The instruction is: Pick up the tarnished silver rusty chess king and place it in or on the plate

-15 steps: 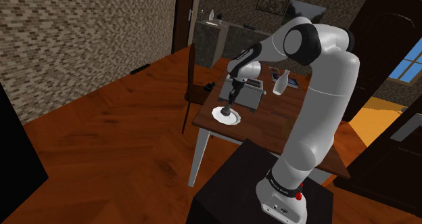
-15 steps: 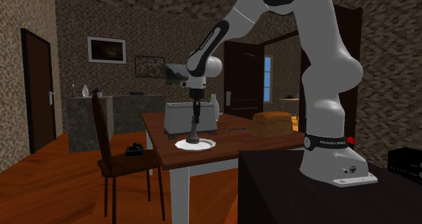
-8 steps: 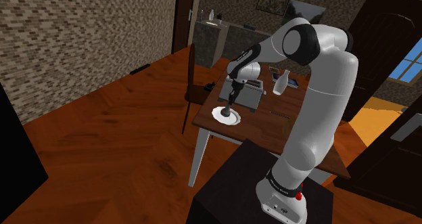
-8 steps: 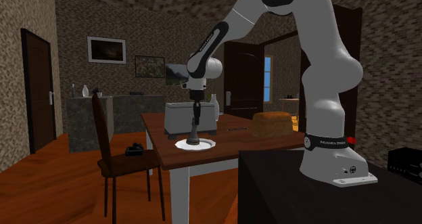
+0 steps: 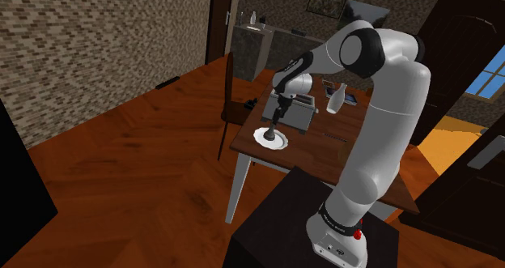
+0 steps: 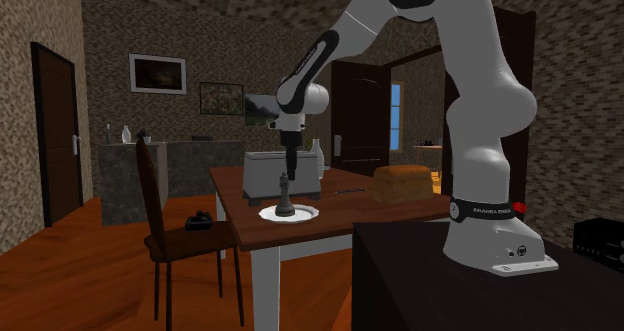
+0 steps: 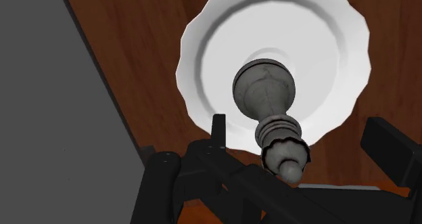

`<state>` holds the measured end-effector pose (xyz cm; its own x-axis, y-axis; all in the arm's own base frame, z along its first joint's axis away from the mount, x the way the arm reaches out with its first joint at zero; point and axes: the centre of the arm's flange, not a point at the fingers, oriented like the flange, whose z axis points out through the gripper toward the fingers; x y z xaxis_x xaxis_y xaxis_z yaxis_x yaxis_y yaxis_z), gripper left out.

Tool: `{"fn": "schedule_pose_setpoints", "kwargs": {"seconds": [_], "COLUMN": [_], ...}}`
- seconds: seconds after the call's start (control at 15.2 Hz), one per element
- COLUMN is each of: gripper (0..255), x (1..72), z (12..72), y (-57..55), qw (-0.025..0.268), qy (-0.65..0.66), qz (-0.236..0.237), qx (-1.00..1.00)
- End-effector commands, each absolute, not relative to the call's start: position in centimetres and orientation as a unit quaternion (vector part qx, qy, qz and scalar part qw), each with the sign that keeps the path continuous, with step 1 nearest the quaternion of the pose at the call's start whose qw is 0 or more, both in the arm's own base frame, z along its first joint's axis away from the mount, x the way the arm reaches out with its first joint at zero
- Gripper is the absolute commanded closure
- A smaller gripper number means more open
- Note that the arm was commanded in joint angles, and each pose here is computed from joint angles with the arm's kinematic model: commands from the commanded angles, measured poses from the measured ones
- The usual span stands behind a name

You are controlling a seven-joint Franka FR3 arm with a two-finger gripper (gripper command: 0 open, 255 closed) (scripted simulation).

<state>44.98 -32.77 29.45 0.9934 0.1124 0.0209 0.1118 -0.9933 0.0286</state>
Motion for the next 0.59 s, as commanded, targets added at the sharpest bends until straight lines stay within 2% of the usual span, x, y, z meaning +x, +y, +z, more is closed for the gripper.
{"fn": "schedule_pose_setpoints", "kwargs": {"seconds": [0.0, 0.13, 0.53], "gripper": [0, 0, 0], "x": [44.9, 44.9, 44.9], "z": [31.5, 33.8, 33.8], "y": [-32.7, -32.6, -32.6], "qw": [0.014, 0.014, 0.014], "qy": [0.056, 0.056, 0.056], "qz": [0.011, 0.011, 0.011], "qx": [0.998, 0.998, 0.998]}}
